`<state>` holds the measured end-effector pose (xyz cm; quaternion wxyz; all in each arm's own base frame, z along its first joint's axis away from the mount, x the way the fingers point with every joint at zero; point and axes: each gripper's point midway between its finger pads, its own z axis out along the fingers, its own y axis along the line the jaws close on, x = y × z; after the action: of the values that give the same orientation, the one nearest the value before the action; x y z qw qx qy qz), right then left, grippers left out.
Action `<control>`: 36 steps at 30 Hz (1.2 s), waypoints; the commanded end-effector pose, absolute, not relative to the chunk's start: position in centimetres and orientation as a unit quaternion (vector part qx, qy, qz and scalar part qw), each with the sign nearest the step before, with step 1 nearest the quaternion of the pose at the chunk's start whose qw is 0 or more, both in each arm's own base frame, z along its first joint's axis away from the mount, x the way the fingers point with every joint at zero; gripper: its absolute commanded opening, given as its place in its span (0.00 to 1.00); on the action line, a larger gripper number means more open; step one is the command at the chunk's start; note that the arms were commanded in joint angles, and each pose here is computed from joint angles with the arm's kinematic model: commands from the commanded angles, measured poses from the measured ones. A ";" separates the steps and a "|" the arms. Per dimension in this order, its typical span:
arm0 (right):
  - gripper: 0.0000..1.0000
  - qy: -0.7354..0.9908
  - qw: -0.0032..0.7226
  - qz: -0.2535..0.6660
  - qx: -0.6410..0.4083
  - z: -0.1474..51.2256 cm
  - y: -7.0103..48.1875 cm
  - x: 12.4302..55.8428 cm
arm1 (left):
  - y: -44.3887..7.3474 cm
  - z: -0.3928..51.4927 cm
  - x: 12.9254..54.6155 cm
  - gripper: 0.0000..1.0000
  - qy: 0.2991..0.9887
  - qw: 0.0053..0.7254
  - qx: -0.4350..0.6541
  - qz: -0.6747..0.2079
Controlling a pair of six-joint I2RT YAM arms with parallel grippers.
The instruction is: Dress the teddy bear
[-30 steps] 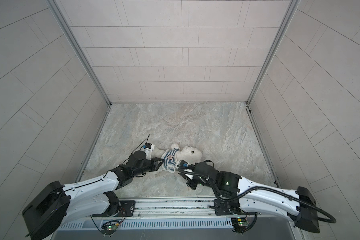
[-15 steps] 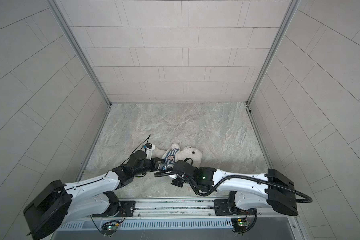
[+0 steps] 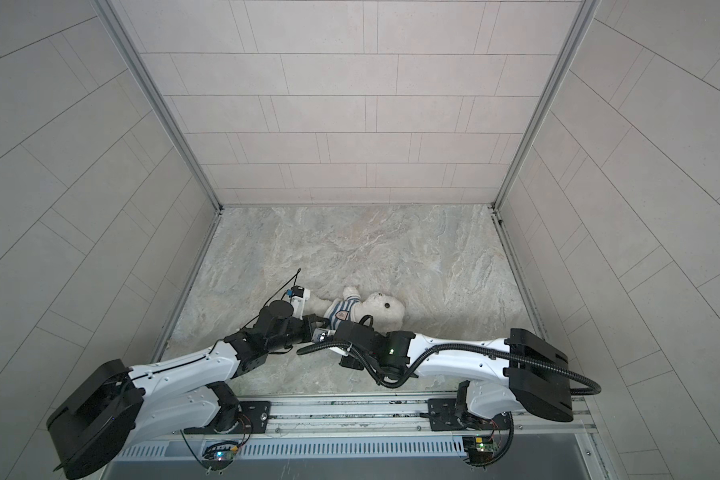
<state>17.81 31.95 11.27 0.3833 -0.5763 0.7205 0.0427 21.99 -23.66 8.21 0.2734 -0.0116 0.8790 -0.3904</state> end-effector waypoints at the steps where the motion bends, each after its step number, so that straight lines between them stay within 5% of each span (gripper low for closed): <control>1: 0.00 0.717 0.376 -0.003 -0.587 11.0 31.2 18.5 | -24.2 9.4 22.3 0.00 0.872 0.280 -0.010 -0.400; 10: 0.00 0.724 0.373 -0.052 -0.578 10.6 30.4 19.7 | -24.3 9.6 22.4 0.00 0.870 0.280 -0.012 -0.405; 22: 0.23 0.732 0.397 -0.064 -0.550 10.4 31.1 21.8 | -24.6 9.9 22.4 0.00 0.867 0.280 -0.007 -0.411; 36: 0.28 0.728 0.416 -0.049 -0.543 9.4 31.0 25.1 | -25.4 9.8 21.8 0.00 0.868 0.263 0.022 -0.420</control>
<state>24.56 30.48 9.99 0.4132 -0.5286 0.7391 -0.0594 22.08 -24.26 8.61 0.2652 -0.0093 0.8762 -0.4024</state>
